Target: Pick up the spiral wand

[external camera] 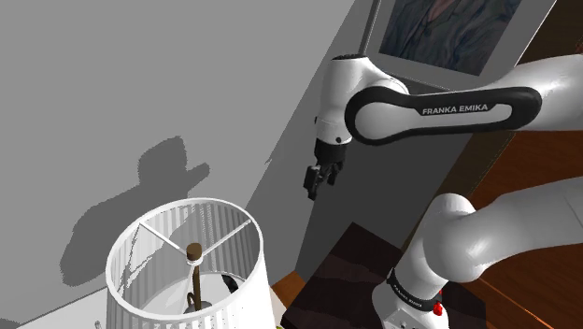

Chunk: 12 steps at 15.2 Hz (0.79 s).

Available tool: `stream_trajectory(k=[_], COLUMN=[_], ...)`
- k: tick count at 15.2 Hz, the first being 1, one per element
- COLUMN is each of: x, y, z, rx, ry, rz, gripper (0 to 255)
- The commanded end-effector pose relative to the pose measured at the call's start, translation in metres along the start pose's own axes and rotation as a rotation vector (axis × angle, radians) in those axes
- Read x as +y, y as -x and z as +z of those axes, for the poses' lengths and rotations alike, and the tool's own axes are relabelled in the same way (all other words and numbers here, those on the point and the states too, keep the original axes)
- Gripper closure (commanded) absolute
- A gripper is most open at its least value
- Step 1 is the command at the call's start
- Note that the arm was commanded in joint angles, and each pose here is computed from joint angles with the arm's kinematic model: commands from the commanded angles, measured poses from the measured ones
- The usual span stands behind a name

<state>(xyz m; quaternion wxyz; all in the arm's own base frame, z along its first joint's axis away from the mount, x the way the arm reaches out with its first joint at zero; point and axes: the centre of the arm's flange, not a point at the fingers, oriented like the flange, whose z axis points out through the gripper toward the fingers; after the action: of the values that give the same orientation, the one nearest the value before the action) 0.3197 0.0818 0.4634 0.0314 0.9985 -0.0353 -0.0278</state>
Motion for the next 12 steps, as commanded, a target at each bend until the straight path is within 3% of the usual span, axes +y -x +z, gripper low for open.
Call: stream_trajectory(k=[1, 12], x=[-0.015, -0.104], y=[-0.007, -0.032], z=[0.02, 0.131], rx=[0.001, 0.001], ry=[-0.002, -0.01], rz=[0.009, 0.054], gripper=[0, 0])
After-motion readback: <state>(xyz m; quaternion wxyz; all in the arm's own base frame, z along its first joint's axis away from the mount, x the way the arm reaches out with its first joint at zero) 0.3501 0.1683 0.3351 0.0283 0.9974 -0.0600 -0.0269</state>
